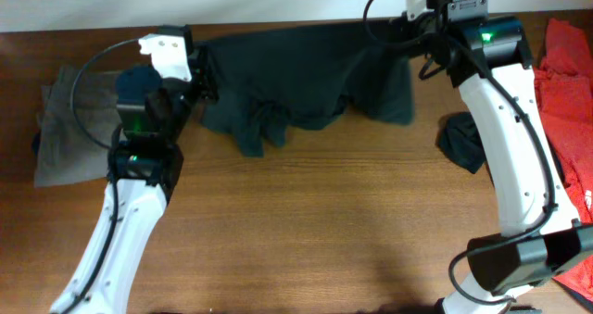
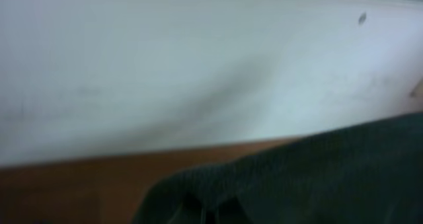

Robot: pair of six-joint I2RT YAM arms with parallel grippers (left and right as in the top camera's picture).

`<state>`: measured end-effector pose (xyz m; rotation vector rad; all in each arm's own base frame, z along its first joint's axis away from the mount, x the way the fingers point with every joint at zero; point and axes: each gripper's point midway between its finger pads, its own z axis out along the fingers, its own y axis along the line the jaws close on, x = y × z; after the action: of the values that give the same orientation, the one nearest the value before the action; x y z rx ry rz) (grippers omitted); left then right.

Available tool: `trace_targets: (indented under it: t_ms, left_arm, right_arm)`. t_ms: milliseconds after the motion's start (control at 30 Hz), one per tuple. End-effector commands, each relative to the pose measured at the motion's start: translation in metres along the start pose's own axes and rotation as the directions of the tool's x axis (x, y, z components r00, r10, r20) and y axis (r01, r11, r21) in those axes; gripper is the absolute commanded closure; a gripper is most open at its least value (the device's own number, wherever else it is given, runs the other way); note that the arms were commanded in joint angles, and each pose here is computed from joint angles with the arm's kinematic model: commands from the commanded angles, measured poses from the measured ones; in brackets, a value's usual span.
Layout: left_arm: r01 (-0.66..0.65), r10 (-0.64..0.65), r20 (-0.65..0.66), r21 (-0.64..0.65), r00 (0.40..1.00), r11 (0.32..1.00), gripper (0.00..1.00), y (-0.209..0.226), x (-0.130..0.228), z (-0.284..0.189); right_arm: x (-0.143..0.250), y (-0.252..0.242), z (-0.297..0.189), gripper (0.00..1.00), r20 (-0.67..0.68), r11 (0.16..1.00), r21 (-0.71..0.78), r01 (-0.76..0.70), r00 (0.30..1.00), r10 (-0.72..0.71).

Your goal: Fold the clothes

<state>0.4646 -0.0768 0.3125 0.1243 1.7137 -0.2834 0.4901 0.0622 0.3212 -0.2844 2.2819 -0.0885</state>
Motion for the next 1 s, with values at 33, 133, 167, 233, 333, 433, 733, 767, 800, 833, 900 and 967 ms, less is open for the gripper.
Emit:
trace_targets:
  t_ms: [33,133,167,233,333,433,733,767,800,833,900,967]
  left_arm:
    - [-0.018,0.054,0.095,-0.346,0.994,0.938,1.00,0.084,-0.042,-0.008]
    - [-0.010,0.063,0.134,-0.364,0.989,0.931,1.00,0.091,-0.076,-0.015]
    - [-0.012,0.060,0.122,-0.362,0.991,0.932,1.00,0.091,-0.080,-0.016]
    - [-0.023,0.041,0.053,-0.309,0.998,0.951,1.00,0.081,-0.073,-0.014]
    - [-0.013,-0.007,-0.141,-0.140,0.990,0.990,1.00,0.048,-0.028,-0.009]
    - [0.049,-0.062,-0.394,-0.043,0.917,0.998,0.99,0.020,0.036,-0.023]
    - [0.125,-0.167,-0.882,-0.123,0.440,0.984,0.98,-0.005,0.175,-0.117]
    - [0.127,-0.173,-0.900,-0.132,0.400,0.983,0.98,-0.006,0.181,-0.124]
    - [0.128,-0.179,-0.913,-0.140,0.366,0.982,0.98,-0.007,0.186,-0.129]
    - [0.130,-0.183,-0.923,-0.147,0.338,0.981,0.94,-0.007,0.190,-0.134]
    - [0.130,-0.191,-0.941,-0.160,0.278,0.978,0.54,-0.008,0.197,-0.145]
    - [0.131,-0.197,-0.951,-0.170,0.238,0.977,0.41,-0.009,0.200,-0.154]
  right_arm:
    - [0.002,-0.127,-0.026,0.97,0.075,0.901,0.376,-0.216,0.976,0.203]
    - [-0.012,-0.135,-0.048,0.96,0.123,0.895,0.379,-0.234,0.972,0.202]
    - [-0.011,-0.133,-0.049,0.96,0.109,0.902,0.374,-0.216,0.976,0.188]
    - [0.000,-0.125,-0.046,0.96,0.054,0.922,0.341,-0.185,0.983,0.178]
    - [0.033,-0.104,-0.033,0.96,-0.097,0.954,0.258,-0.152,0.978,0.182]
    - [0.078,-0.083,-0.024,0.96,-0.287,0.974,0.183,-0.131,0.941,0.180]
    - [0.206,-0.038,-0.014,0.82,-0.707,0.990,0.062,-0.130,0.694,0.136]
    - [0.217,-0.036,-0.014,0.82,-0.731,0.990,0.059,-0.129,0.670,0.131]
    - [0.226,-0.033,-0.013,0.82,-0.752,0.990,0.055,-0.129,0.647,0.126]
    - [0.237,-0.031,-0.012,0.82,-0.773,0.990,0.051,-0.129,0.623,0.121]
    - [0.251,-0.027,-0.010,0.82,-0.799,0.991,0.047,-0.129,0.590,0.114]
    - [0.258,-0.025,-0.008,0.82,-0.809,0.991,0.044,-0.129,0.577,0.112]
